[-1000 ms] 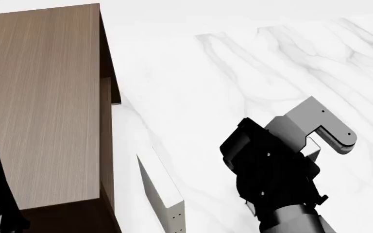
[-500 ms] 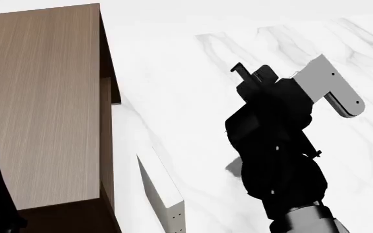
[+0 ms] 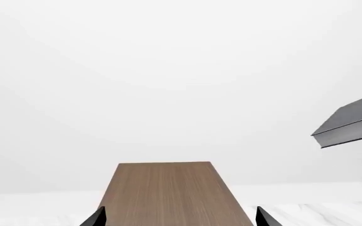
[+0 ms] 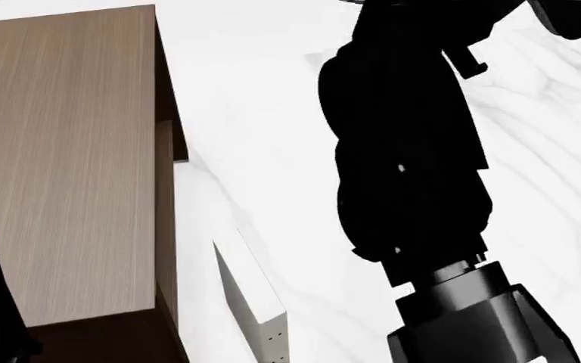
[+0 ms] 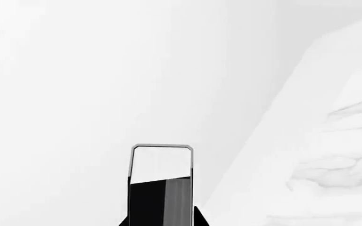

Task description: Pick up the book in the middle and place it on the cabinet shelf.

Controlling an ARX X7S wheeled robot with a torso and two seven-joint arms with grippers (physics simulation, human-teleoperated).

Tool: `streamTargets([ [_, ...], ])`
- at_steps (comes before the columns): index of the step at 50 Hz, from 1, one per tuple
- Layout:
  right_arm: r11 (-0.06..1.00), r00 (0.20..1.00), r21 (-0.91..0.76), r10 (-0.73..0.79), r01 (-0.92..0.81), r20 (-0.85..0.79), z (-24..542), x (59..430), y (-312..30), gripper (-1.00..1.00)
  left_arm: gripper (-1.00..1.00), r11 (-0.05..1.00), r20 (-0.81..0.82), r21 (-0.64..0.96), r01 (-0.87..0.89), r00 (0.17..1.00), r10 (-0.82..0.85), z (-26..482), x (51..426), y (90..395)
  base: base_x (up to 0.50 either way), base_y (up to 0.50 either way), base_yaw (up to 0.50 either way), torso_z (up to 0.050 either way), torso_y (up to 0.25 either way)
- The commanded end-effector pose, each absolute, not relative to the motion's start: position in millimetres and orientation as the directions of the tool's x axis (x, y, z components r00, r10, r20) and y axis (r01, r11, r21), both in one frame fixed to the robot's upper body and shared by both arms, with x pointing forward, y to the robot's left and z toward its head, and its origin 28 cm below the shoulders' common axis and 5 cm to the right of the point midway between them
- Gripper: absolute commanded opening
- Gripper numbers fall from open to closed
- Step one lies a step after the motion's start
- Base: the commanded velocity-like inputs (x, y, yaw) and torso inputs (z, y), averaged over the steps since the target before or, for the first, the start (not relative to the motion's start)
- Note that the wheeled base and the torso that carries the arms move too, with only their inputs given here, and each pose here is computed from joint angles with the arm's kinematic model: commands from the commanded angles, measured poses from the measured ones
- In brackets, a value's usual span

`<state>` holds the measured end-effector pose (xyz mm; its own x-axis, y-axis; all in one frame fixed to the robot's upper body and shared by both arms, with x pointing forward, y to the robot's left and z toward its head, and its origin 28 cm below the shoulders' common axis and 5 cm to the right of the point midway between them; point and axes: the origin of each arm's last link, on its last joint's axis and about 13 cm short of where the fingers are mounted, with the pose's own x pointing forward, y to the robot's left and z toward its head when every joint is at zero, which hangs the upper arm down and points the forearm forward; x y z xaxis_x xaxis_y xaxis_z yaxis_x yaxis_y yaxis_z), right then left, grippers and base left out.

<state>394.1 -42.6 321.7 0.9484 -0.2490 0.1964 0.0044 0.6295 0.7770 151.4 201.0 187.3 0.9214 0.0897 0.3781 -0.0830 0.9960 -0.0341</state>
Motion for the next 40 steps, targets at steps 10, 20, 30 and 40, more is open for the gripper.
streamTargets([
  [10,0.310,0.876,0.836,-0.020,-0.453,0.482,392,345,-10,-1.00,1.00,0.996,0.378,-0.032,-0.081,0.922,0.087,187,151,201,0.00,0.00,0.00,0.000,0.001],
  [20,0.165,0.882,0.873,0.206,-0.459,0.424,403,331,1,-1.00,1.00,0.996,0.379,-0.031,-0.078,0.921,0.084,188,151,200,0.00,0.00,0.00,0.000,0.002],
  [30,0.126,0.864,0.885,0.316,-0.448,0.392,405,316,15,-1.00,1.00,0.997,0.374,-0.030,-0.077,0.924,0.083,187,150,199,0.00,0.00,0.00,0.000,0.001],
  [40,0.184,0.847,0.878,0.406,-0.442,0.342,399,299,40,-1.00,1.00,0.997,0.377,-0.032,-0.076,0.923,0.082,188,149,199,0.00,0.00,0.00,0.000,0.002],
])
